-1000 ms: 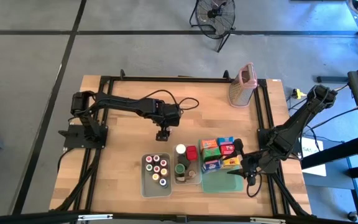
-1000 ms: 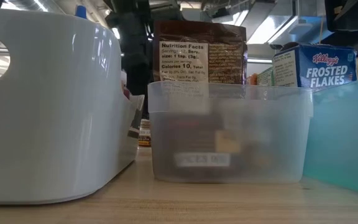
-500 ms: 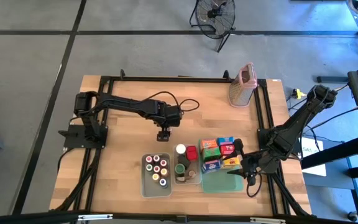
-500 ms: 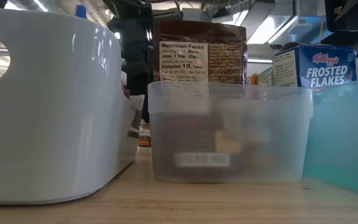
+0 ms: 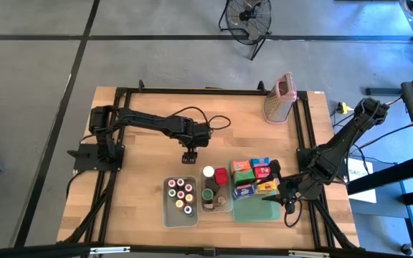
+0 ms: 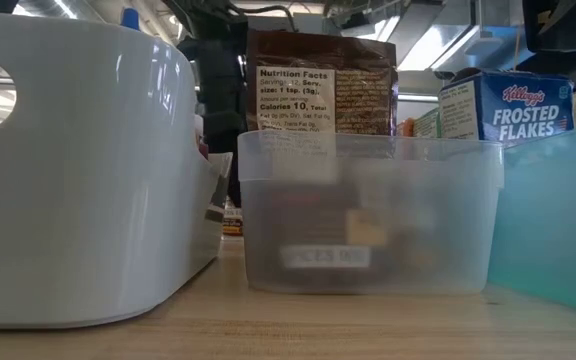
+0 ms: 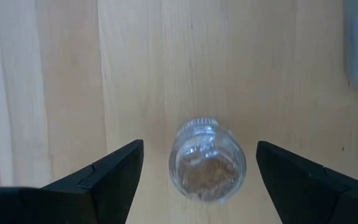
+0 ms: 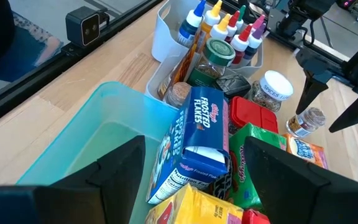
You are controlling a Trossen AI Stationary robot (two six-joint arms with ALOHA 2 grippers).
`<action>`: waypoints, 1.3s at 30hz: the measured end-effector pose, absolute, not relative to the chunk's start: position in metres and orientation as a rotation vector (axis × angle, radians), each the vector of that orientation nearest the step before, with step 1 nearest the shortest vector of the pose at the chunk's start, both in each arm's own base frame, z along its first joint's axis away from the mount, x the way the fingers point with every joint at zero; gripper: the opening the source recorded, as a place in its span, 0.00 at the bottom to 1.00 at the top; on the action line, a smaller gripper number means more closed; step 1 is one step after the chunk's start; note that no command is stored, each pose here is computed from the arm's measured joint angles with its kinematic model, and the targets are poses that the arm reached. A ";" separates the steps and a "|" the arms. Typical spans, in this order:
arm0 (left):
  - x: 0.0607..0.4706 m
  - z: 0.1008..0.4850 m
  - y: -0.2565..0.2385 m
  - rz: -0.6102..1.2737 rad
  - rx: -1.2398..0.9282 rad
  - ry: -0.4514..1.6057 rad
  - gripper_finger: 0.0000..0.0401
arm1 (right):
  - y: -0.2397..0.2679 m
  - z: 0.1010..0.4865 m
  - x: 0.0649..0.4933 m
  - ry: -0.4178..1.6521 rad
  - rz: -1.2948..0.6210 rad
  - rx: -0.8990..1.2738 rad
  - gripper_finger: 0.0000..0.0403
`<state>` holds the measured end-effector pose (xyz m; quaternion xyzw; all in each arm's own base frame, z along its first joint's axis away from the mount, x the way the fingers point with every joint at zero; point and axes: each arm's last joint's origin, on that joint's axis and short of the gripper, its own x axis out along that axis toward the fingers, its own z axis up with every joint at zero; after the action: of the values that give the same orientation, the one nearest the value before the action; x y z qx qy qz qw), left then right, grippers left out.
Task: Pick & Place Kitchen Items
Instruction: Put the brown seasoning bottle into the white bin
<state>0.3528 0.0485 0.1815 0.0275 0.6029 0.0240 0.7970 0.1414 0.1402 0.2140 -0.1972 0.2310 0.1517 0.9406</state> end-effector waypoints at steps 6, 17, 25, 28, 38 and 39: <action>0.353 0.182 0.049 0.053 0.059 1.295 0.77 | 0.140 0.214 0.141 0.471 0.310 -0.402 0.68; 0.353 0.177 0.051 0.053 0.053 1.313 0.77 | 0.140 0.214 0.141 0.471 0.310 -0.402 0.68; 0.353 0.177 0.054 0.021 0.010 1.306 0.68 | 0.140 0.214 0.141 0.470 0.309 -0.402 0.68; 0.353 0.177 0.054 0.019 0.008 1.305 0.64 | 0.140 0.214 0.141 0.470 0.309 -0.402 0.68; 0.353 0.177 0.055 0.052 0.021 1.309 0.50 | 0.140 0.214 0.141 0.470 0.309 -0.402 0.68; 0.353 0.177 0.055 0.052 0.021 1.309 0.49 | 0.140 0.214 0.141 0.470 0.309 -0.402 0.68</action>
<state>0.3527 0.0549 0.1766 0.0097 0.6087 0.0240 0.7930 0.1414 0.1402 0.2141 -0.1971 0.2306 0.1515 0.9408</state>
